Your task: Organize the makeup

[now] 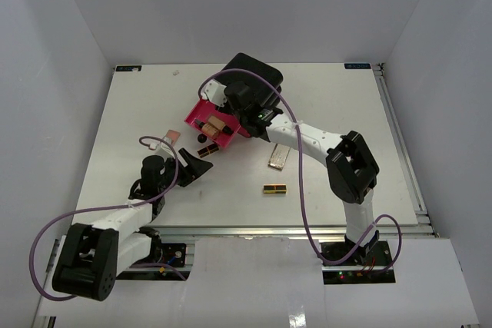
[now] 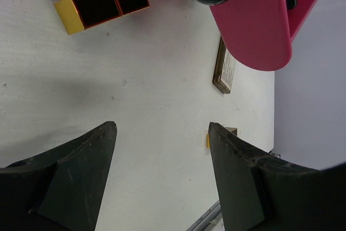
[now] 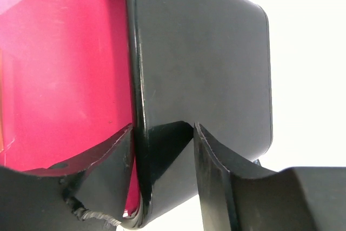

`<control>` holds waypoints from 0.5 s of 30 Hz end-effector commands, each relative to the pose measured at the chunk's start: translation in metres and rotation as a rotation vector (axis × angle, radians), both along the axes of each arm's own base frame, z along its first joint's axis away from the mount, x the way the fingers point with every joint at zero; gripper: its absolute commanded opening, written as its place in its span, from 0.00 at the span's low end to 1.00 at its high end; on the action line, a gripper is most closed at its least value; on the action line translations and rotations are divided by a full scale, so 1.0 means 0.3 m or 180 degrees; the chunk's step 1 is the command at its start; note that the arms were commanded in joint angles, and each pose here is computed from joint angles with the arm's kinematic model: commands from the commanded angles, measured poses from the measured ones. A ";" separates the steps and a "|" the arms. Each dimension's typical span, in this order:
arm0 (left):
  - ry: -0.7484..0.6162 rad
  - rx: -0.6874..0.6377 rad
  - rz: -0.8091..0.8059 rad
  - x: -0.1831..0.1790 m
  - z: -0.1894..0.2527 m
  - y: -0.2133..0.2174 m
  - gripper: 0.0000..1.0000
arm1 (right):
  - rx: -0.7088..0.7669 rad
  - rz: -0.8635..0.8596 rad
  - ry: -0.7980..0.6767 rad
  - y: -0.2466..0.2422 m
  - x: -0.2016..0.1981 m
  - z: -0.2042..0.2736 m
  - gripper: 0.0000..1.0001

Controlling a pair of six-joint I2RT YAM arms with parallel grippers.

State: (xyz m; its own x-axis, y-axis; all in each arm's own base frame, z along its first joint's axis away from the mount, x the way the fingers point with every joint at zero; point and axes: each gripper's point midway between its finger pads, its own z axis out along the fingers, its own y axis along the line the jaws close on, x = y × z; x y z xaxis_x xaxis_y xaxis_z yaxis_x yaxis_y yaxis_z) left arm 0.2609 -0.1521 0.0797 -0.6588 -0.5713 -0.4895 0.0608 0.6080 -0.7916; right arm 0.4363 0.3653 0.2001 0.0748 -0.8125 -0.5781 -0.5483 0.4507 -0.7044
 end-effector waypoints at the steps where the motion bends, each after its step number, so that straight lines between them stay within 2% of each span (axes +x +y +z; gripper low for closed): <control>1: -0.0298 -0.0010 -0.0041 0.052 0.058 -0.019 0.79 | -0.0006 0.0015 -0.0124 0.004 -0.040 0.052 0.48; 7: -0.0285 0.0158 0.0105 0.117 0.046 0.000 0.71 | 0.0026 0.0051 -0.0132 0.016 -0.058 0.063 0.40; 10: -0.0200 0.0226 0.0197 0.147 0.026 0.006 0.65 | 0.0037 0.0051 -0.0126 0.014 -0.059 0.063 0.39; 15: -0.0149 0.0314 0.0426 0.207 0.028 0.024 0.63 | 0.0039 0.0058 -0.0115 0.018 -0.063 0.059 0.39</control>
State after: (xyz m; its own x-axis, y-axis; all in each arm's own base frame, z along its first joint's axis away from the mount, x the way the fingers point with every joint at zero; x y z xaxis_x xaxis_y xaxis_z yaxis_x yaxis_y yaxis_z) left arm 0.2998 -0.1501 0.0742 -0.6210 -0.5764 -0.5311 0.0229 0.6640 -0.7474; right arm 0.4318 0.3654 0.2012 0.0986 -0.8439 -0.5274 -0.5172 0.4093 -0.7517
